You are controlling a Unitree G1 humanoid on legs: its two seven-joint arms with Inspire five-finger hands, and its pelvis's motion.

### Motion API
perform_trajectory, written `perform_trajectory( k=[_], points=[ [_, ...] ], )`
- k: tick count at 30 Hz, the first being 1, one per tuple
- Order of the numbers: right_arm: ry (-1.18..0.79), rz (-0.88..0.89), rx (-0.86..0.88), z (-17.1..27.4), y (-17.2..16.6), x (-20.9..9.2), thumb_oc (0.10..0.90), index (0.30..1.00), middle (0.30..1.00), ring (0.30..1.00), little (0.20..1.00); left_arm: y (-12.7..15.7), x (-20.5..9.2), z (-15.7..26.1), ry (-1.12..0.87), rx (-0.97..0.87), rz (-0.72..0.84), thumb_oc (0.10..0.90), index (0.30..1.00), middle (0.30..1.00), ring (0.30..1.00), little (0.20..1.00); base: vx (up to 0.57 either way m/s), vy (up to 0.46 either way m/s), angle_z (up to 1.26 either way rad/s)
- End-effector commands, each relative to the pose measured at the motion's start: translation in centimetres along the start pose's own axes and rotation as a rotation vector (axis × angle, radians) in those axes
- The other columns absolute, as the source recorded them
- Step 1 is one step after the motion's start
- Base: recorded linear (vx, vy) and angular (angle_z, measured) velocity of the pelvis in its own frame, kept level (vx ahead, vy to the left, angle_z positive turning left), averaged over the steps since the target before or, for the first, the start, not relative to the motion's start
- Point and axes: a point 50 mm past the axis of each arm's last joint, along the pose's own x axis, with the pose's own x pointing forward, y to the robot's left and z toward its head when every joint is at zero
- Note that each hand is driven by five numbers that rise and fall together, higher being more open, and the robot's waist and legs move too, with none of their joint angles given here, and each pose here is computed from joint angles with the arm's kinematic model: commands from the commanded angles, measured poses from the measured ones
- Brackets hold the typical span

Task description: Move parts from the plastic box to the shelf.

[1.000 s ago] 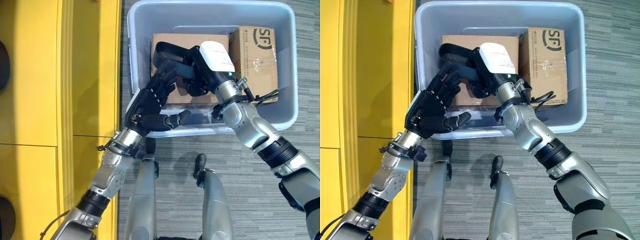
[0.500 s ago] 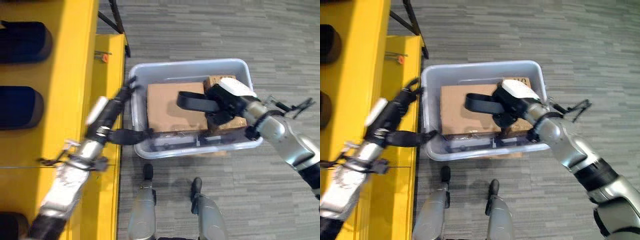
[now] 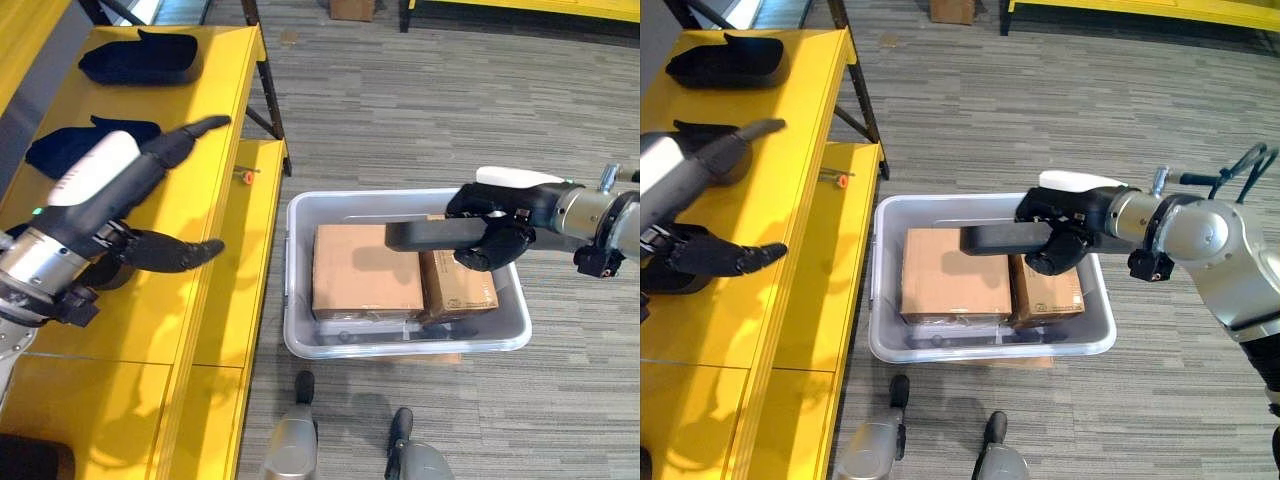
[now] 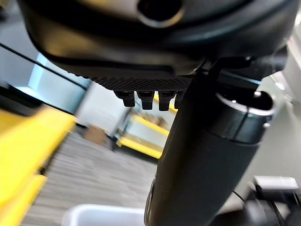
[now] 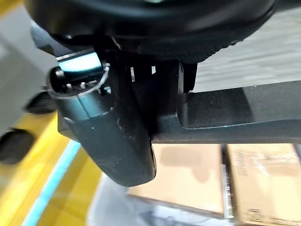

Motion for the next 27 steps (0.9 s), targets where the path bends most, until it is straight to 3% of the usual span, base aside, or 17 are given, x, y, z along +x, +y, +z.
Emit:
perform_trajectory(
  k=[1, 7, 12, 18, 21, 27],
  points=[
    [-0.217, 0.089, 0.020, 3.6, 1.3, 1.7, 0.400, 0.300, 0.300, 0.300, 0.300, 0.7, 1.4, 2.1, -0.193, -0.028, -0.033, 0.900, 1.000, 1.000, 1.000, 1.000, 0.05, -0.015, -0.07],
    [-0.308, 0.081, -0.003, 6.2, 1.6, 3.0, 0.400, 0.300, 0.300, 0.300, 0.300, -0.8, 4.8, 3.4, -0.314, -0.213, -0.091, 0.900, 1.000, 1.000, 1.000, 1.000, 0.03, -0.054, -0.14],
    [-0.366, 0.061, 0.085, 6.4, 3.0, 5.4, 0.400, 0.300, 0.300, 0.300, 0.300, -4.7, 7.3, 4.0, -0.310, -0.508, 0.025, 0.900, 1.000, 1.000, 1.000, 1.000, -0.04, -0.171, -0.04],
    [-0.339, 0.057, 0.163, 7.0, 4.3, 7.3, 0.400, 0.300, 0.300, 0.300, 0.300, -7.3, 6.4, 2.9, -0.227, -0.640, 0.181, 0.900, 1.000, 1.000, 1.000, 1.000, -0.03, -0.270, 0.01],
    [-0.263, 0.015, 0.205, 6.3, 4.3, 8.4, 0.400, 0.300, 0.300, 0.300, 0.300, -8.3, 4.5, 2.2, -0.178, -0.635, 0.143, 0.900, 1.000, 1.000, 1.000, 1.000, -0.02, -0.337, 0.35],
    [-0.141, -0.047, 0.243, 3.1, 4.3, 7.6, 0.400, 0.300, 0.300, 0.300, 0.300, -8.3, 3.7, 1.9, -0.182, -0.626, 0.122, 0.900, 1.000, 1.000, 1.000, 1.000, -0.10, -0.122, 0.72]
  ],
)
